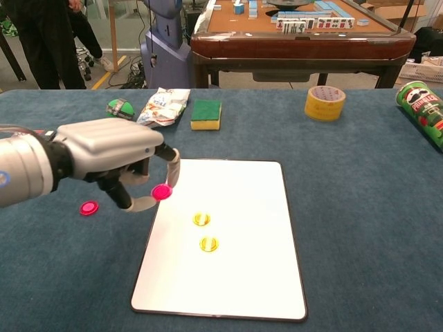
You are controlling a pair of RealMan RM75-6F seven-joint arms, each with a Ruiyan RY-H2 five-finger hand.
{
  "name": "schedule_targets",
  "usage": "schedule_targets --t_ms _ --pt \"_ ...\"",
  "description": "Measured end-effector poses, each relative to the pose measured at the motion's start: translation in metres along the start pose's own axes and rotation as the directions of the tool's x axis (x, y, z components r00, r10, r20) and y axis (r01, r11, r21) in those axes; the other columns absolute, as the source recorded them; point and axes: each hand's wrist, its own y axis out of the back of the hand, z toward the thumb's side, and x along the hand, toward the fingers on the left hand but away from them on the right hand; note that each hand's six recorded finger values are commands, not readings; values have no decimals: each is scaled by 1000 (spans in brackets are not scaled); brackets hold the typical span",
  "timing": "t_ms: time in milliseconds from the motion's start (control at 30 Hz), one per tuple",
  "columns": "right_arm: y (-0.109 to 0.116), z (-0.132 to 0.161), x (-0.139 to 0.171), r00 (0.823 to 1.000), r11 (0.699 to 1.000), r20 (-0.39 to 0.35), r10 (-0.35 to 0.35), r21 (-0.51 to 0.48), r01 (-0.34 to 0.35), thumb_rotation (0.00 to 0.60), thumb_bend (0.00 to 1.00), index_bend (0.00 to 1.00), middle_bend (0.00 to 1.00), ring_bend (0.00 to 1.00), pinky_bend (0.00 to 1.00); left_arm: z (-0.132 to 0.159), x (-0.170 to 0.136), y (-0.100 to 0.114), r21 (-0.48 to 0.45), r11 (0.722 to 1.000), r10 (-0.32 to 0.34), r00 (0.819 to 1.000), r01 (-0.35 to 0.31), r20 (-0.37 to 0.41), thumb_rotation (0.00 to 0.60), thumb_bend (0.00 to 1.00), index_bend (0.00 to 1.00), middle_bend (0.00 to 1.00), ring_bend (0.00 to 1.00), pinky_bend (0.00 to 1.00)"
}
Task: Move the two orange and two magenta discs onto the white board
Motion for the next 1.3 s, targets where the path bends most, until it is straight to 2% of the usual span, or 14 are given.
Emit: schedule_targets --t_ms 167,567,1000,1100,1200,1300 --pt "5 -2 3 1000 1000 4 -18 -9 18 600 0 140 267 262 379 9 19 12 -2 999 42 999 -42 12 600 377 556 1000 1000 1000" --pt "16 -10 9 998 998 21 -58 -32 58 600 0 140 267 262 379 23 65 19 -8 996 90 995 -90 30 600 377 554 1000 1000 1000" --pt "22 -16 12 997 996 31 -76 -49 77 600 0 140 267 262 379 38 107 27 -15 992 122 993 -122 4 600 377 523 1000 1000 1000" --pt "22 -17 11 997 996 32 -75 -49 77 600 0 140 267 262 379 42 113 25 -10 993 121 993 -121 -1 600 377 483 1000 1000 1000" --pt "22 -17 11 997 996 32 -74 -50 76 600 0 140 267 262 379 42 116 24 18 992 123 992 -123 -11 600 369 386 1000 1000 1000" --pt "22 -17 11 997 996 32 -75 -51 77 600 0 140 267 262 379 39 118 22 50 991 125 992 -123 -32 600 284 282 1000 1000 1000"
